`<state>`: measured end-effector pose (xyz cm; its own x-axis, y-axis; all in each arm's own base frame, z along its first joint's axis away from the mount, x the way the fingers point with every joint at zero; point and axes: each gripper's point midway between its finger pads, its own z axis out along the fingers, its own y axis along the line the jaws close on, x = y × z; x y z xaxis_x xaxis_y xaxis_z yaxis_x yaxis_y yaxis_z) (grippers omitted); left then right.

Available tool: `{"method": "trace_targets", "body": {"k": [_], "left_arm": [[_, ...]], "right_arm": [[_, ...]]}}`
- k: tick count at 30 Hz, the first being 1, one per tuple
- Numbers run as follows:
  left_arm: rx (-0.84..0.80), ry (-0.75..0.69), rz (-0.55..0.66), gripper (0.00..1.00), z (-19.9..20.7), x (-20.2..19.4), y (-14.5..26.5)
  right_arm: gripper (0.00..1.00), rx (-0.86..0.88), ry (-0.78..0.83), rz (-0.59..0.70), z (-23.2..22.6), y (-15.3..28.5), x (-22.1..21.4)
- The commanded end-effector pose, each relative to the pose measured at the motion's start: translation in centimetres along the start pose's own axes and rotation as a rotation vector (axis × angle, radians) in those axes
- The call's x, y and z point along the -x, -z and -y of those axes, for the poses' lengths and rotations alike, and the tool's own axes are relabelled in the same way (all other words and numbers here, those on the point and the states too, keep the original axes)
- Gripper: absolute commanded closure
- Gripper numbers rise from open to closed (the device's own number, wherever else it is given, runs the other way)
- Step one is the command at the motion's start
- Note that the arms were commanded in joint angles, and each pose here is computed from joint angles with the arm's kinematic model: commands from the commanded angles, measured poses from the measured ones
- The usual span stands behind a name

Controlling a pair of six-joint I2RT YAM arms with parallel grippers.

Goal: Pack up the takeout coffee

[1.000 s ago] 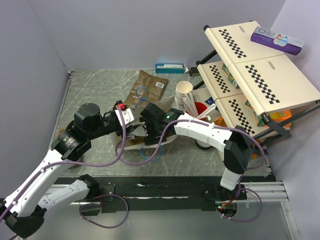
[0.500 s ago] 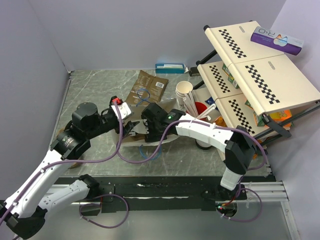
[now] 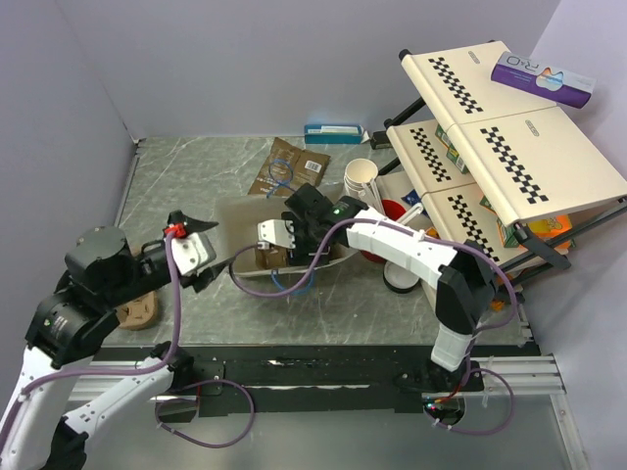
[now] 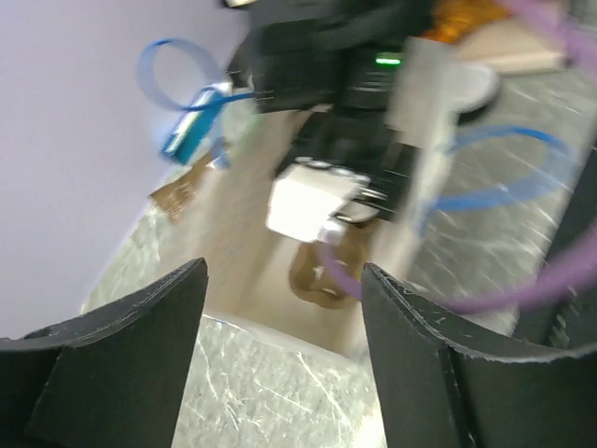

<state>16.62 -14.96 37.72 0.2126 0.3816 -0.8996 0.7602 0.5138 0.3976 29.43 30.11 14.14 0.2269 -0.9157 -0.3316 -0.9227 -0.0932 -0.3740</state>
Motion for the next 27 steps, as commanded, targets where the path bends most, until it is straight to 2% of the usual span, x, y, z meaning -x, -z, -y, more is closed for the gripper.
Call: {"method": "trace_targets", "body": {"k": [1,2,7,10,13,15,18,19,21,22,23,27], "left_arm": [[-0.305,0.028,-0.134,0.28,5.4,-3.6,0.0],[-0.365,0.021,-0.110,0.29,6.3,-3.3,-0.1],[-0.418,0.019,-0.133,0.30,6.1,-4.4,-3.3],[-0.374,-0.012,-0.127,0.28,4.8,-4.7,-4.9],[-0.323,-0.029,-0.120,0.30,3.4,-3.7,-5.3],[-0.241,-0.020,-0.065,0.31,1.6,-0.4,-4.3],[0.049,-0.024,0.113,0.19,-3.5,5.8,-1.7],[0.188,-0.047,0.179,0.11,-5.8,7.9,0.1],[0.265,-0.131,0.162,0.10,-7.5,9.3,1.9],[0.252,-0.133,0.074,0.12,-7.9,7.7,1.0],[0.209,-0.140,-0.066,0.14,-7.1,4.8,1.0],[-0.034,-0.070,-0.247,0.17,-2.1,-1.3,0.0]], "right_arm": [[1.00,0.130,-0.054,-0.023,-1.8,-0.8,-0.5],[1.00,0.119,-0.051,-0.021,-1.5,-0.9,-0.5],[1.00,0.112,-0.061,-0.013,-0.7,-1.0,0.1],[1.00,0.121,-0.067,-0.008,-0.6,-1.0,0.0],[1.00,0.136,-0.061,-0.008,-0.6,-0.8,-0.3],[1.00,0.145,-0.063,-0.007,-0.5,-0.8,-0.6],[1.00,0.150,-0.065,-0.012,-0.3,-1.0,-0.8],[1.00,0.154,-0.067,-0.014,-0.3,-1.2,-0.8],[1.00,0.157,-0.082,-0.004,0.0,-0.9,-0.4],[1.00,0.159,-0.090,-0.004,0.0,-1.1,-0.2],[1.00,0.161,-0.101,0.001,0.1,-1.0,0.0],[1.00,0.159,-0.109,0.027,0.3,-1.1,0.5]]}}
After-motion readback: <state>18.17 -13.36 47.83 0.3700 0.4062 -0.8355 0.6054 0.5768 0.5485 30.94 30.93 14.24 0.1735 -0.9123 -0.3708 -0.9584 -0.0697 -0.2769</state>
